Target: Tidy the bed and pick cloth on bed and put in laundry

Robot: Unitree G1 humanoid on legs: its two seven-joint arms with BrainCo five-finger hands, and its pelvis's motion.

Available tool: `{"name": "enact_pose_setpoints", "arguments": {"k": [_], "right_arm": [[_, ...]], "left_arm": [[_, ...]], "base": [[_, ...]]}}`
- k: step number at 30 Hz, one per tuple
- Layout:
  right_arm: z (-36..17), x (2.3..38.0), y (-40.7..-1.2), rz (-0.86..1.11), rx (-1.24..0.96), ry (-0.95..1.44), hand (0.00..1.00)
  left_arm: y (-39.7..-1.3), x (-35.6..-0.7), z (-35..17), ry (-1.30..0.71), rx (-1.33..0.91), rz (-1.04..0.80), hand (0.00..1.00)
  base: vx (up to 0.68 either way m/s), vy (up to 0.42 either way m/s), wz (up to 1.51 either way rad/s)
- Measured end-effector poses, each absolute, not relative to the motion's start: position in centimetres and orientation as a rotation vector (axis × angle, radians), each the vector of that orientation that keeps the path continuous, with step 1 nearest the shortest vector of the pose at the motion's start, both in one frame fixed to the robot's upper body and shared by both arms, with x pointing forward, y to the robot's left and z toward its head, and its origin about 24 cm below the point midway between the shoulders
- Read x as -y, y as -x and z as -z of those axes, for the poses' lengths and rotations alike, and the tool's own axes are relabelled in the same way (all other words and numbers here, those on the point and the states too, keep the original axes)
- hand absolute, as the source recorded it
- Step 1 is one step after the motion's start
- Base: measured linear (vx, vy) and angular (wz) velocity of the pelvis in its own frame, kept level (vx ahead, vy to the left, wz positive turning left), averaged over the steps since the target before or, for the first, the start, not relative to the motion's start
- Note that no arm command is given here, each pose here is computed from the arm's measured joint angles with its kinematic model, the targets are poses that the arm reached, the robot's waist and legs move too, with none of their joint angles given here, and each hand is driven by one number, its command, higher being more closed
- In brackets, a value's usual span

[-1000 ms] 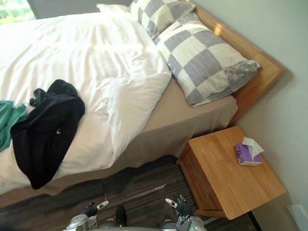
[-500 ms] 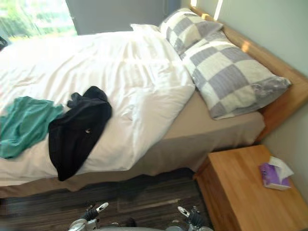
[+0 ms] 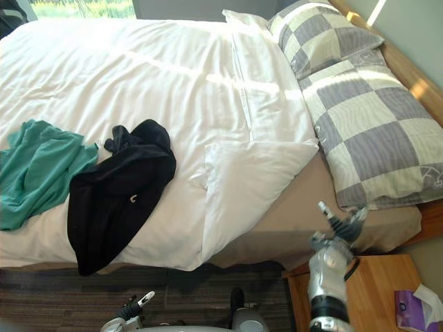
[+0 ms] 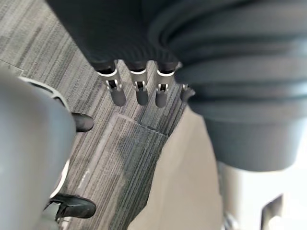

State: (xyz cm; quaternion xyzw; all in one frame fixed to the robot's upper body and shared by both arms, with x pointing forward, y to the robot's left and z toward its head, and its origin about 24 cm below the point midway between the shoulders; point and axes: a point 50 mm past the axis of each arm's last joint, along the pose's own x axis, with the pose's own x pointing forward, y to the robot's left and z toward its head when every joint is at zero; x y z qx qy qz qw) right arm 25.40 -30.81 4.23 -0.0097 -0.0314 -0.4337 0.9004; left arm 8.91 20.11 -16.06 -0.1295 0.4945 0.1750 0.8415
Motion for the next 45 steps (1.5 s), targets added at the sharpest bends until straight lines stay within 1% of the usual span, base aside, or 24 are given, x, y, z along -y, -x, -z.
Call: {"name": "enact_pose_setpoints", "arguments": {"k": [1,2,4,5,9,12,16,19,21,25,31,33,34,39,43,45], "right_arm": [[-6.4,31.0,-26.3,0.918,0.127,0.095,0.0],[-7.3,31.0,-26.8,0.919,0.153,0.126,0.0],[-10.5,29.8,-29.4,0.859,0.225,0.231,0.0],[-11.2,29.3,-30.0,0.83,0.237,0.259,0.0],[-14.8,25.7,-33.5,0.569,0.31,0.446,0.0],[-14.9,23.6,-34.8,0.424,0.279,0.504,0.0],[-14.5,21.9,-36.5,0.271,0.201,0.611,0.0],[-16.8,21.1,-38.0,0.247,0.231,0.65,0.0],[-20.4,20.9,-39.0,0.258,0.306,0.713,0.0],[-24.2,21.0,-39.5,0.246,0.376,0.819,0.0],[-24.6,20.4,-40.0,0.17,0.342,0.977,0.0],[-25.1,21.0,-40.2,0.169,0.319,1.054,0.0],[-25.6,21.1,-40.3,0.163,0.305,1.084,1.0],[-26.0,22.4,-40.4,0.074,0.173,1.273,1.0],[-25.9,24.0,-40.4,0.073,0.074,1.271,1.0],[-24.6,25.4,-40.3,0.084,0.015,1.208,1.0]], "left_arm": [[-9.0,-20.2,16.0,0.267,-1.042,-0.368,0.0],[-8.9,-20.3,16.0,0.263,-1.043,-0.368,0.0],[-8.7,-20.8,16.0,0.253,-1.053,-0.371,0.0],[-8.7,-20.9,16.0,0.248,-1.055,-0.369,0.0],[-9.3,-21.2,15.7,0.221,-1.047,-0.328,0.0],[-9.3,-20.9,15.7,0.228,-1.051,-0.32,0.0],[-9.6,-20.8,15.6,0.226,-1.048,-0.309,0.0],[-11.0,-20.9,15.2,0.201,-1.024,-0.268,0.0],[-12.8,-20.8,14.7,0.204,-0.977,-0.249,0.0],[-15.0,-20.8,13.8,0.208,-0.91,-0.237,0.0],[-16.4,-20.3,13.2,0.188,-0.866,-0.199,0.0],[-17.0,-20.1,12.9,0.175,-0.85,-0.174,0.0],[-17.2,-20.1,12.8,0.157,-0.844,-0.157,0.0],[-17.9,-19.5,12.5,0.141,-0.818,-0.1,0.0],[-18.1,-19.5,12.4,0.12,-0.816,-0.053,0.0],[-18.2,-19.5,12.3,0.114,-0.799,-0.031,0.0]], "base": [[0.04,-0.033,0.19],[0.04,-0.032,0.17],[0.0,-0.029,0.07],[-0.04,-0.04,-0.03],[-0.05,-0.056,0.16],[-0.05,-0.059,0.16],[-0.09,-0.048,0.09],[-0.14,-0.035,0.09],[-0.19,-0.033,0.21],[-0.15,-0.037,0.17],[-0.01,-0.008,0.07],[0.0,0.048,0.07],[0.02,0.042,0.07],[0.03,0.039,0.09],[0.01,0.023,0.03],[0.0,-0.005,0.08]]}}
